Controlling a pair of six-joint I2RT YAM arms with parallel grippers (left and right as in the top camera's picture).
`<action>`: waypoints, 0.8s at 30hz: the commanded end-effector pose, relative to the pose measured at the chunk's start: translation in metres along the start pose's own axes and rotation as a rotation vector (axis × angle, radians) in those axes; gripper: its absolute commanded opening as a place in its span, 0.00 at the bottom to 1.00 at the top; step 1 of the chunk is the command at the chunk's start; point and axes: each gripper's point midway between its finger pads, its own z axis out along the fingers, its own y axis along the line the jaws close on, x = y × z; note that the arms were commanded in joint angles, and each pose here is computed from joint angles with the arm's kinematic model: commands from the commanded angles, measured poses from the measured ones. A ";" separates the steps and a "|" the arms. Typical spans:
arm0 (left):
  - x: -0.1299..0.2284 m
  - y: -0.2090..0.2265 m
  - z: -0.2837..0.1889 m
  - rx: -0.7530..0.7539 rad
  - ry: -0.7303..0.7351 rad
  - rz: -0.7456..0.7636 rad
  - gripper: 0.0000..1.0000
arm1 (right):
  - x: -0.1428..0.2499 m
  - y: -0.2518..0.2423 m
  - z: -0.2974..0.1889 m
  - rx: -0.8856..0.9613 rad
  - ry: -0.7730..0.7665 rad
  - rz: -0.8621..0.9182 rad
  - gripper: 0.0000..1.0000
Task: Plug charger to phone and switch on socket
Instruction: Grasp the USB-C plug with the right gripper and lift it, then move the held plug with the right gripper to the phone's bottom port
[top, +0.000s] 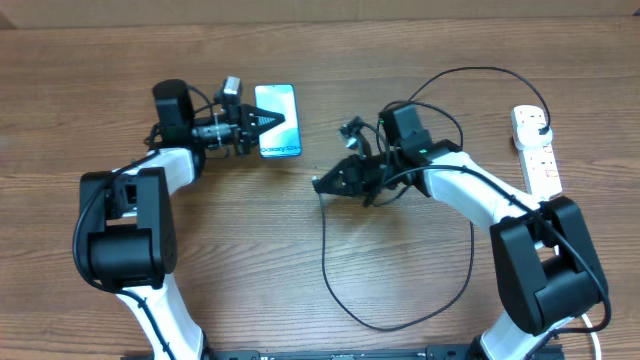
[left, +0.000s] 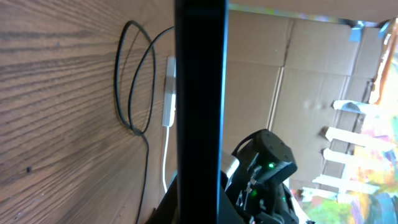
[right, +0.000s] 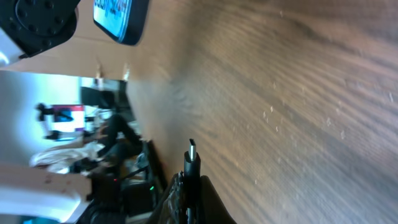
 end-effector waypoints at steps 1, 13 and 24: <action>-0.002 0.000 0.015 -0.030 -0.021 0.012 0.05 | 0.015 0.019 -0.004 -0.141 0.035 -0.013 0.04; 0.008 0.003 0.040 -0.057 -0.002 0.008 0.04 | 0.010 0.031 -0.005 -0.214 0.025 -0.018 0.04; 0.011 -0.002 0.040 -0.040 0.018 -0.022 0.04 | -0.016 0.038 -0.009 -0.217 -0.052 0.007 0.04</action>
